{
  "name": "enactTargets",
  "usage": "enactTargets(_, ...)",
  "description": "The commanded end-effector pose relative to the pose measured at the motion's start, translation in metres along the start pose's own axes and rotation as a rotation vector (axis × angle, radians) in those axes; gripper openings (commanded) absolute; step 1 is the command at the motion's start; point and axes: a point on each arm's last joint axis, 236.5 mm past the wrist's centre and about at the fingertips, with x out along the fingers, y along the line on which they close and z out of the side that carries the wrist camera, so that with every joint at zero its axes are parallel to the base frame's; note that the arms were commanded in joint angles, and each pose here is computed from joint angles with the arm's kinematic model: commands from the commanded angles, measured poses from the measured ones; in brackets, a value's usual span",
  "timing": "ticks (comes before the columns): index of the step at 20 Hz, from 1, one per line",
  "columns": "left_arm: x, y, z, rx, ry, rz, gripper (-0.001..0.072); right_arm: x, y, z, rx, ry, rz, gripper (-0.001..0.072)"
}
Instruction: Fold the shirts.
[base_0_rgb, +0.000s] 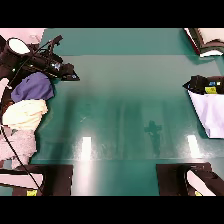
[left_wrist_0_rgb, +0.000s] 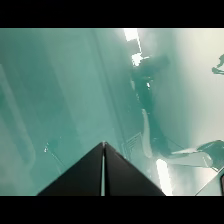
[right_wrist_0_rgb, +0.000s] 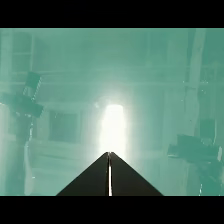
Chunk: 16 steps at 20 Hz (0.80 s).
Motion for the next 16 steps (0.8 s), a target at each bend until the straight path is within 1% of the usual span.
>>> enactTargets(1,0.000,0.000,0.000,0.000,0.000,0.000,0.0024,0.000,0.001,0.000,-0.002,-0.001,0.002,0.0017)
enactTargets(11,0.000,-0.001,0.001,-0.002,-0.002,-0.004,0.0024,0.000,0.001,0.000,-0.001,-0.001,0.003,0.0017)
enactTargets(14,-0.001,-0.021,0.006,-0.023,-0.024,-0.090,0.0024,0.000,0.001,0.000,-0.001,-0.001,0.002,0.0017)
enactTargets(16,-0.002,-0.016,0.023,-0.018,-0.095,-0.070,0.0030,0.000,0.001,0.000,-0.001,-0.001,0.003,0.0017)
